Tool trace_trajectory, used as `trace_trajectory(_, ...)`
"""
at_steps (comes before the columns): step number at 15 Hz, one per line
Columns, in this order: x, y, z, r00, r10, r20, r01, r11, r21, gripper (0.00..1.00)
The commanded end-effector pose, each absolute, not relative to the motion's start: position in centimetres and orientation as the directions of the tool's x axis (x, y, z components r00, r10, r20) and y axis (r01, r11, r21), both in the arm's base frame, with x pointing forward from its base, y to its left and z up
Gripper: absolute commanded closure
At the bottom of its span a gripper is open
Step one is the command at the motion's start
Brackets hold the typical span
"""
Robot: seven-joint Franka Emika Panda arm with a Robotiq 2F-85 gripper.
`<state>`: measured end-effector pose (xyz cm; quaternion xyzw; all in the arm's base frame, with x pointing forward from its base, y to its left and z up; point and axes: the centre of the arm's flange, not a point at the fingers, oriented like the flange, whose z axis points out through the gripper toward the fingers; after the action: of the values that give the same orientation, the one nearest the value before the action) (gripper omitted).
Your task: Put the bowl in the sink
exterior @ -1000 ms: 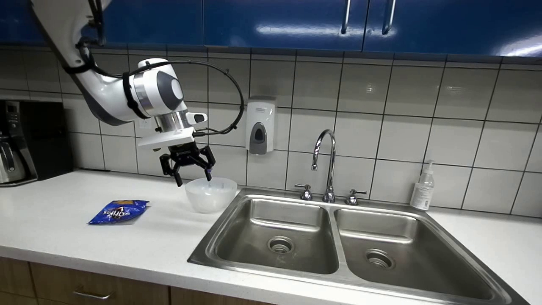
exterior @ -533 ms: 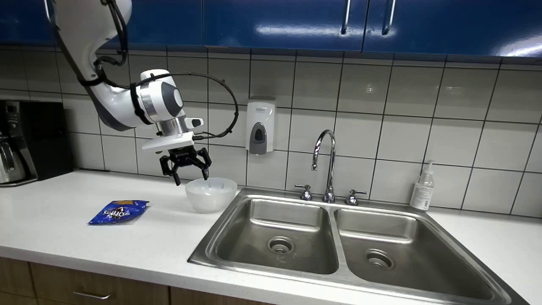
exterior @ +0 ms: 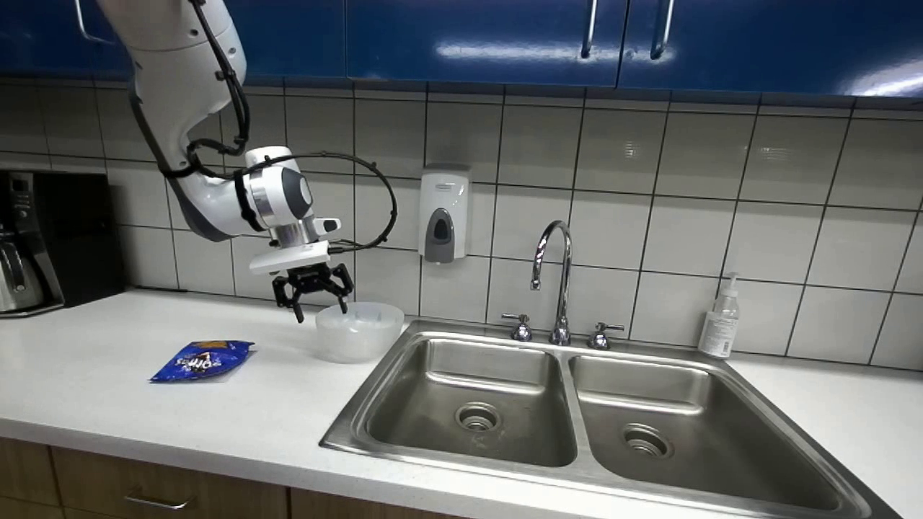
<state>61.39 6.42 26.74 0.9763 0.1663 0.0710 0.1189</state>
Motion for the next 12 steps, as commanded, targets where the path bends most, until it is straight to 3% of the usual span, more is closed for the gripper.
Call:
trace_trajectory(1, 65.3, 7.8, 25.6, 0.920, 0.381, 0.090, 0.351, -0.904, 0.243, 0.00)
trace_trajectory(12, 67.3, 8.7, 23.1, 0.912, 0.406, 0.052, 0.389, -0.900, 0.197, 0.00)
